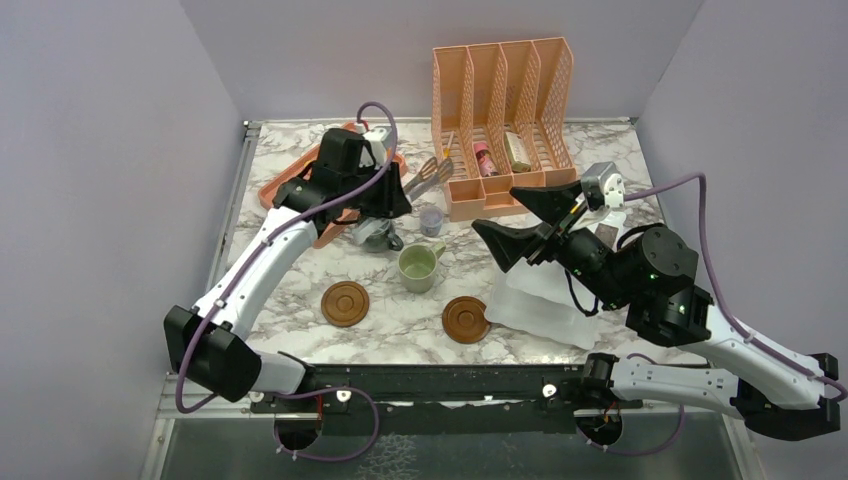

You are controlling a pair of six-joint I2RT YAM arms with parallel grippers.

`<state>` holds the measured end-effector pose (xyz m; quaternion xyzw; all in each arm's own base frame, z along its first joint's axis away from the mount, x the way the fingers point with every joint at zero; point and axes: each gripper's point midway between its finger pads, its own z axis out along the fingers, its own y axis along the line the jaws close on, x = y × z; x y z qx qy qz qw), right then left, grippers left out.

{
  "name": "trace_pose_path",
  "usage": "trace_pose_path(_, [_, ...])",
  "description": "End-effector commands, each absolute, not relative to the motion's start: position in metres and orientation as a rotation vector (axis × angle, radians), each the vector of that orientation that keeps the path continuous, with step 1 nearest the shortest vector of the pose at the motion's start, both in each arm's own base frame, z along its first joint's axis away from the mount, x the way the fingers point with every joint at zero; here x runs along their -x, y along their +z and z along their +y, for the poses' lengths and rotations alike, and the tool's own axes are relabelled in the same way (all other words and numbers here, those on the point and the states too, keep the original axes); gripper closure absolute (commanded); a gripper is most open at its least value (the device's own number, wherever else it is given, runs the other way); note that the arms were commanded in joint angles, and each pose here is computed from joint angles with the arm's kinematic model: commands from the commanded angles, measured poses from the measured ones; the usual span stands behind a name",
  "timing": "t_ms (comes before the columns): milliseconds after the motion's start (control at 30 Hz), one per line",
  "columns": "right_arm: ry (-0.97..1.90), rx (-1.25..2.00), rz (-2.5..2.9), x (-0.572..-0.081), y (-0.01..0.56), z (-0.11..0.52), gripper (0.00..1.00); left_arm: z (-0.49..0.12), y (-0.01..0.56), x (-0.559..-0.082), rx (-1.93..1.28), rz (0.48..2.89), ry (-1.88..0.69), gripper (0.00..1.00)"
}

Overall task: Serve the afternoon tea
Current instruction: Pick up the desert from the tray, then place the desert on the desert table.

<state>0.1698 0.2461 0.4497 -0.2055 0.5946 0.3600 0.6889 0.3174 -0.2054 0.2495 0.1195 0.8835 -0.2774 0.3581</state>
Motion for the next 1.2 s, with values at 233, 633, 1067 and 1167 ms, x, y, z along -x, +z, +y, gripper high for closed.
trace_pose_path(233, [0.820,0.418,1.267,-0.169,0.478,0.239,0.06,-0.294,0.277,-0.261,-0.539,2.173,-0.971,0.66])
trace_pose_path(633, [0.833,0.414,1.269,-0.167,0.477,0.238,0.06,-0.354,0.263,-0.228,-0.731,2.185,-1.054,0.66])
trace_pose_path(1067, [0.836,0.410,1.272,-0.167,0.474,0.237,0.06,-0.387,0.253,-0.226,-0.814,2.176,-1.055,0.66])
trace_pose_path(1167, [0.836,0.408,1.270,-0.167,0.475,0.236,0.06,-0.391,0.251,-0.227,-0.821,2.175,-1.057,0.66])
